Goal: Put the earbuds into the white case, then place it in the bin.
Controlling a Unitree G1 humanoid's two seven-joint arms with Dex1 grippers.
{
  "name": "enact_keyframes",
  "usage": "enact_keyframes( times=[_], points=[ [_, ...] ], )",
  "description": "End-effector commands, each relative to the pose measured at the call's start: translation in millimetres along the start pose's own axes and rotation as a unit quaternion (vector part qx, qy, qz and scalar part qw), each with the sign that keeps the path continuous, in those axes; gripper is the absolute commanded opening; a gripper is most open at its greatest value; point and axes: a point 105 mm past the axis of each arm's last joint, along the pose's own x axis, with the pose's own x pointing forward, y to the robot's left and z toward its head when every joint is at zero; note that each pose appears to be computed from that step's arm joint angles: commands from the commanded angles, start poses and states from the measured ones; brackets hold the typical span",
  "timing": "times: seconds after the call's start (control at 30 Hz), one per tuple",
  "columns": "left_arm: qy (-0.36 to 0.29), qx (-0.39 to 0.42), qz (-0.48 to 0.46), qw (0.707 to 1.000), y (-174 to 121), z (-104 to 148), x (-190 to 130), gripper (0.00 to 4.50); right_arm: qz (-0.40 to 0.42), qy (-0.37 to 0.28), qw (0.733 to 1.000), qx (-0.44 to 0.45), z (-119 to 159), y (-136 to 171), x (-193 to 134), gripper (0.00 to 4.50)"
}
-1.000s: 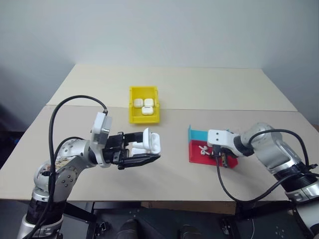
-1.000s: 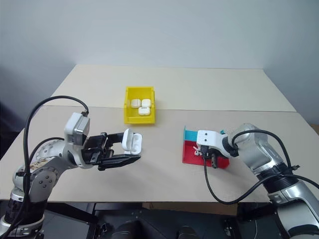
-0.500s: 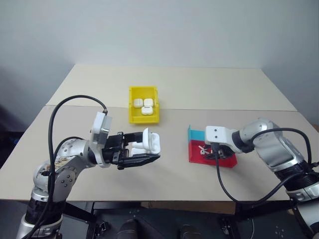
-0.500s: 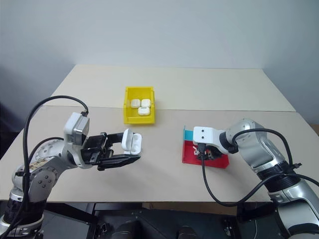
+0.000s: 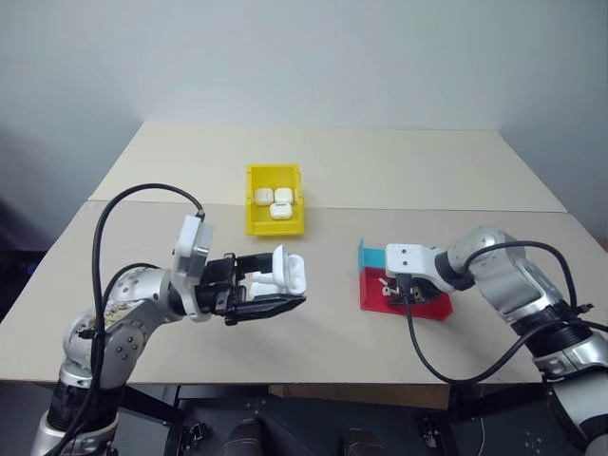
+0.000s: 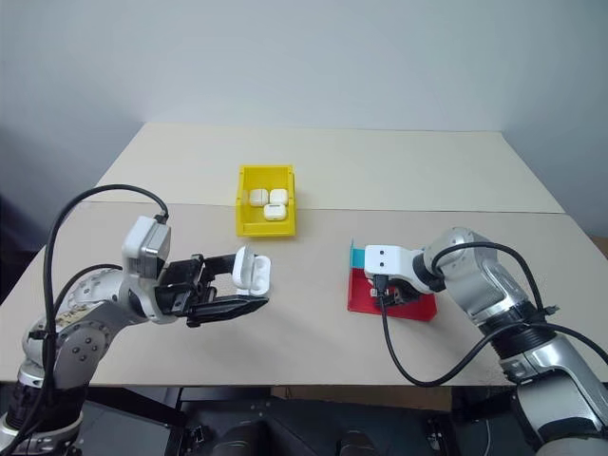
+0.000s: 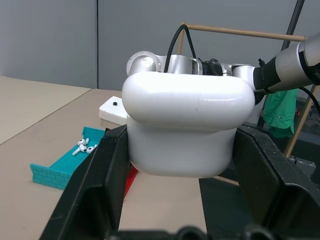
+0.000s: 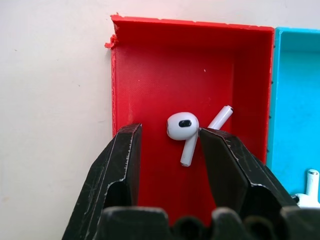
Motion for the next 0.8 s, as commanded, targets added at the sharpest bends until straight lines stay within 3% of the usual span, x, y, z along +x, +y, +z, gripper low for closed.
enact_keyframes(
  times=[0.03, 0.8],
  points=[
    [-0.009, 0.026, -0.007, 1.0, -6.0, 8.8, 1.6, 2.81, -0.011, -0.003, 1.0, -0.02, 7.3, -6.3, -4.9, 2.23],
    [-0.009, 0.034, -0.002, 0.999, -6.7, 9.5, 0.9, 2.81, 0.0, 0.014, 1.0, -0.018, -3.5, -6.7, 3.3, 2.23]
  ],
)
